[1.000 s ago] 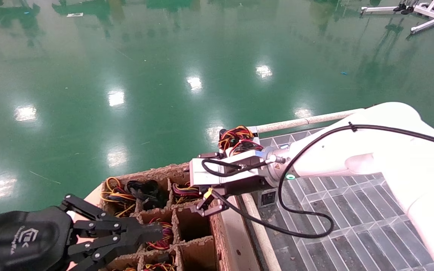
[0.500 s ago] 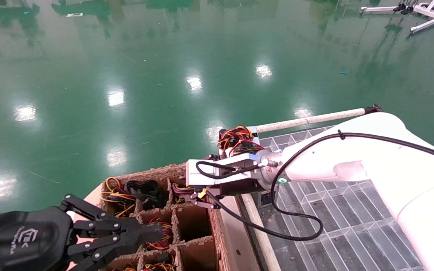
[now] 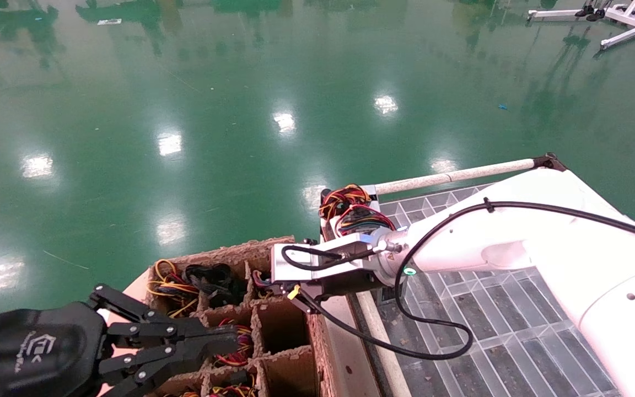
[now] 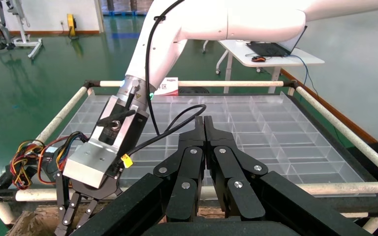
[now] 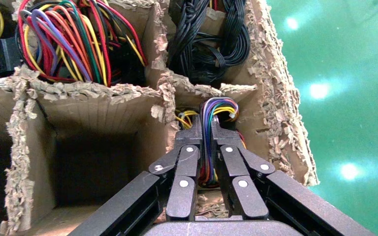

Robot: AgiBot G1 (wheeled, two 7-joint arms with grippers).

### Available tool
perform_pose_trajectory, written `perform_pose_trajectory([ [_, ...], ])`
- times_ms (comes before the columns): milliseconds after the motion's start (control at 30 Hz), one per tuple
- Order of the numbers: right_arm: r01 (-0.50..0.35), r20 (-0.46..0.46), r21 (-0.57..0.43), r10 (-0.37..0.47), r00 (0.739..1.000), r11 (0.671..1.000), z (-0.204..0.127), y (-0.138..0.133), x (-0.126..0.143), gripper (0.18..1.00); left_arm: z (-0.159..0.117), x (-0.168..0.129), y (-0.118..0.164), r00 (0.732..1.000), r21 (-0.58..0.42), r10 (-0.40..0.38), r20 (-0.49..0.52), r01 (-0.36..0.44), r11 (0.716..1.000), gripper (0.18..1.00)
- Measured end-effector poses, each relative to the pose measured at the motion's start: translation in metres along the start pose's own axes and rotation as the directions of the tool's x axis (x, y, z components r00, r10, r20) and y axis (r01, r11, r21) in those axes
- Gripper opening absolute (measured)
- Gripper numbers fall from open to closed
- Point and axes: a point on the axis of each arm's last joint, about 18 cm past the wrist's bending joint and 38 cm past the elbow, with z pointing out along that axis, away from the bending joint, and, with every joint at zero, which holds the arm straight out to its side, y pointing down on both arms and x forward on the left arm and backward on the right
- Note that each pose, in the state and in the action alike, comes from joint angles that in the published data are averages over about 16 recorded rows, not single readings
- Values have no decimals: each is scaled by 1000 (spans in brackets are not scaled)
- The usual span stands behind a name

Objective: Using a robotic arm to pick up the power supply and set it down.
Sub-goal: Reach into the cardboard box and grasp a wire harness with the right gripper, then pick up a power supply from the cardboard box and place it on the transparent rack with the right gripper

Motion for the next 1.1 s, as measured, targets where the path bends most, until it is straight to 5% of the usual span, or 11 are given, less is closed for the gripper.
perform_pose_trajectory([
  [533,-30,-21,36,31,999,999,-15,-7,13,198,0,0,0,1000,0,0,0,0,1000,332],
  [1100,29,-190,174,5,982,984,-87,-39,66,197,0,0,0,1000,0,0,0,0,1000,704],
])
